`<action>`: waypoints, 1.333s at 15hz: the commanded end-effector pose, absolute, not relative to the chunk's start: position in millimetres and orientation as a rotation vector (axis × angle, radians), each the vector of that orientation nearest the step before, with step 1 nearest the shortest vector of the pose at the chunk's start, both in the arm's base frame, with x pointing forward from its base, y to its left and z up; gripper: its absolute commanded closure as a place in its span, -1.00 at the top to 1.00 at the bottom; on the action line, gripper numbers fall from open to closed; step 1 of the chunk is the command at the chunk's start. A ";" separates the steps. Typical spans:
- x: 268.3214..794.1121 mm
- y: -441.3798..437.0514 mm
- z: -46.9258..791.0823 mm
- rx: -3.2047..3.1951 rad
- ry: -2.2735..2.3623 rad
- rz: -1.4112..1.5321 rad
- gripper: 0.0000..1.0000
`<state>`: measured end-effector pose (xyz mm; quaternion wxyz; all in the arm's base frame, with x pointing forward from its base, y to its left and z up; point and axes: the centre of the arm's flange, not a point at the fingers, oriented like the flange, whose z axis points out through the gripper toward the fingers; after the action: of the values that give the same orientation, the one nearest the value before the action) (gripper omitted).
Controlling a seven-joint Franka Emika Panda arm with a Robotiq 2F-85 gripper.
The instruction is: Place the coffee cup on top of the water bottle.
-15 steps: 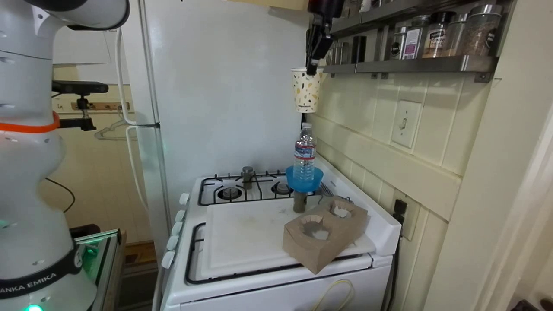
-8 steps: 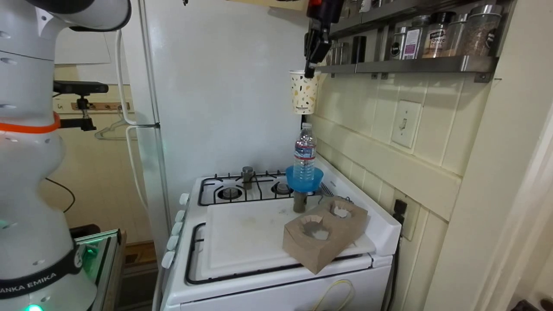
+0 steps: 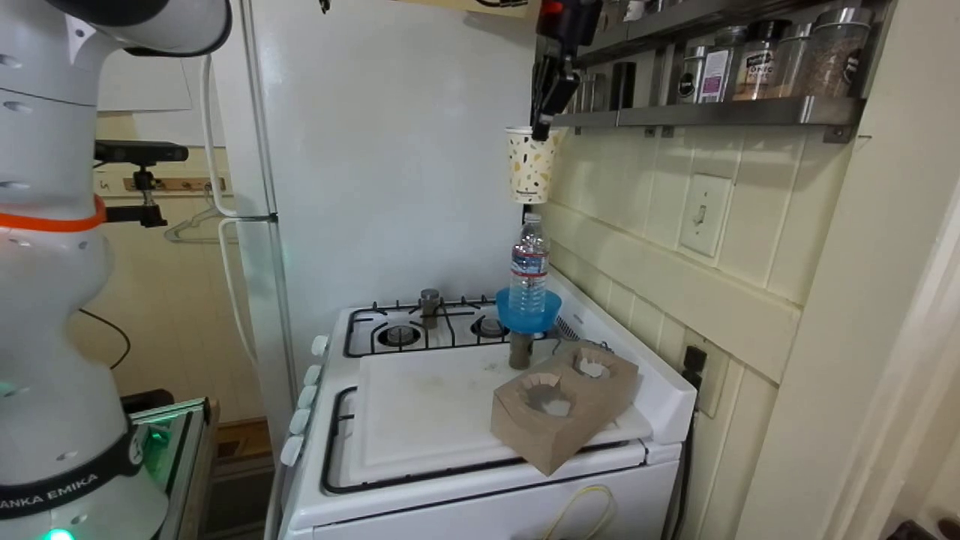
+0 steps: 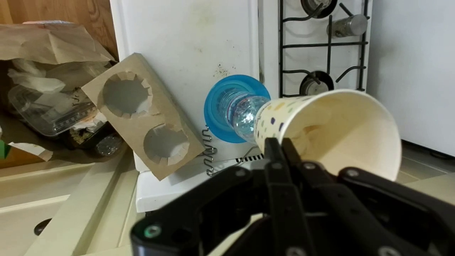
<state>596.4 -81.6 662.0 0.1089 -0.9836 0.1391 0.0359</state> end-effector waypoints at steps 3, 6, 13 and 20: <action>596.7 -84.6 656.8 -2.906 0.442 0.136 -0.99; 598.7 -85.1 654.0 -2.905 0.449 0.134 -0.99; 601.4 -83.9 649.2 -2.904 0.450 0.146 -0.99; 603.6 -82.2 647.4 -2.909 0.445 0.154 -0.99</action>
<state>602.7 -84.6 649.3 0.1039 -0.9828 0.1453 0.0464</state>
